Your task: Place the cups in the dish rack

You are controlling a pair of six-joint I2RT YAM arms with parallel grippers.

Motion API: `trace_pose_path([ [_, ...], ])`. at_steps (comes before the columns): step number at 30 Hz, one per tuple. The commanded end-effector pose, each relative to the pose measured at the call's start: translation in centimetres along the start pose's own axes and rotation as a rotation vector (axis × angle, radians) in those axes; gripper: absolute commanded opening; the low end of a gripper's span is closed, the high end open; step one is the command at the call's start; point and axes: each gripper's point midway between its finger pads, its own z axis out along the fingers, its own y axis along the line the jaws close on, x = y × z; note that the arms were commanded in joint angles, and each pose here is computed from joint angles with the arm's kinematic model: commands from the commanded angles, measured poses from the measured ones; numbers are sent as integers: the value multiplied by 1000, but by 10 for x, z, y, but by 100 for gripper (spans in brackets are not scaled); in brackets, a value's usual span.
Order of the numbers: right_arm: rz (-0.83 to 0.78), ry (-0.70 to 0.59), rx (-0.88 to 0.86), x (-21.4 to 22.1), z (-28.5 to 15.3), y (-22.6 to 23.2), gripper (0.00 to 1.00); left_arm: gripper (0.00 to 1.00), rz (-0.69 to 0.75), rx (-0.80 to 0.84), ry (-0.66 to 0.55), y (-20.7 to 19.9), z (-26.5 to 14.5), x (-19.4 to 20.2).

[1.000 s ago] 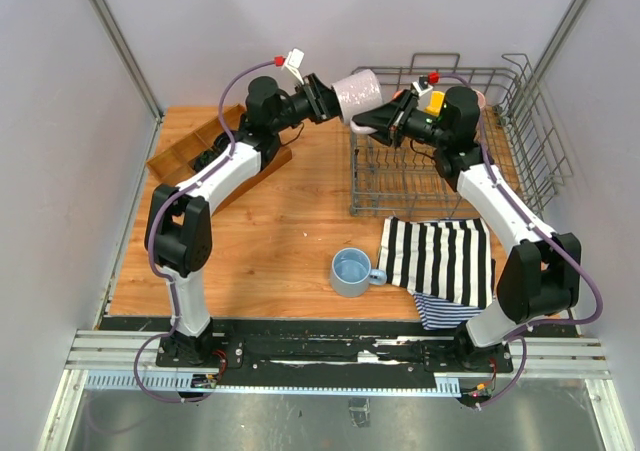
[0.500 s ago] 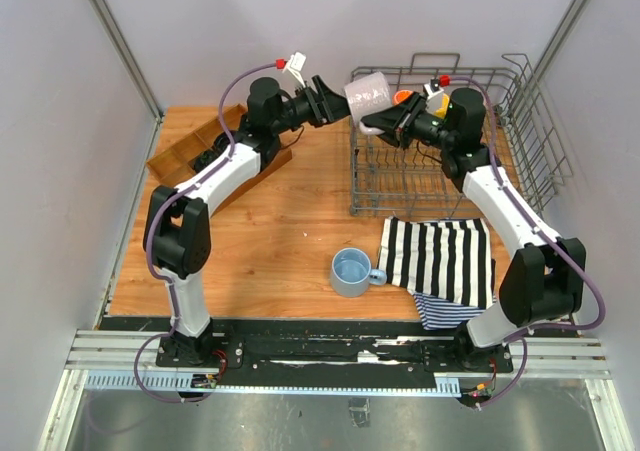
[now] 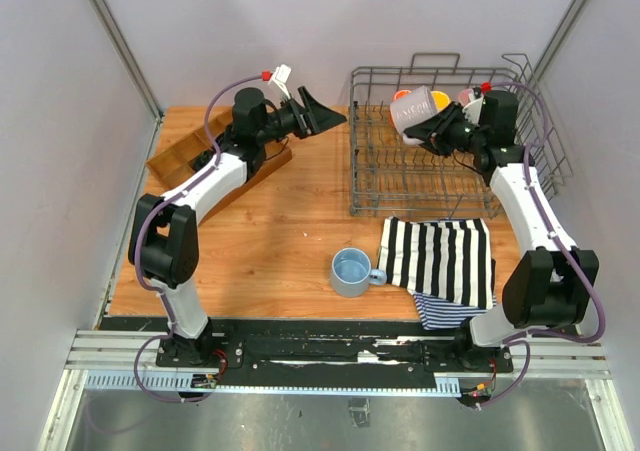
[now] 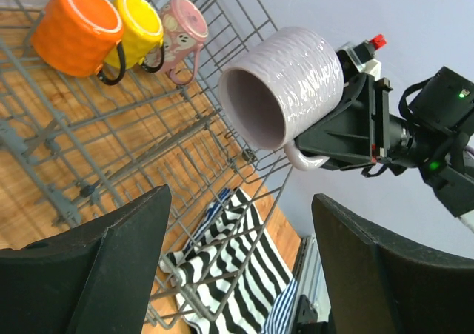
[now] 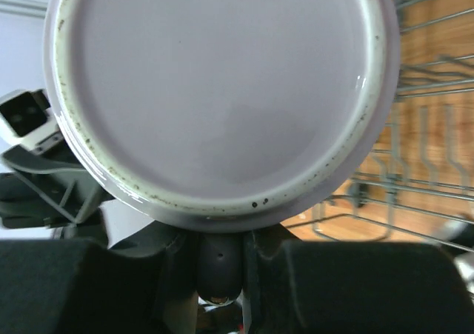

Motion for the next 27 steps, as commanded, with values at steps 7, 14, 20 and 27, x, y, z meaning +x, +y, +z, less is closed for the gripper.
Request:
trace_pose_path([
  [7,-392,-187,294,-50,-62,-33,1,82,12,2,-7,5,-34,-4],
  [14,-508,-253,523,-76,-89,-67,1,81,-4,-2,2,14,-42,-2],
  [20,-606,-277,677,-96,-103,-85,1,82,-7,-10,11,19,-46,3],
  [27,-671,-259,792,-108,-107,-108,1,82,-13,-14,18,26,-49,6],
])
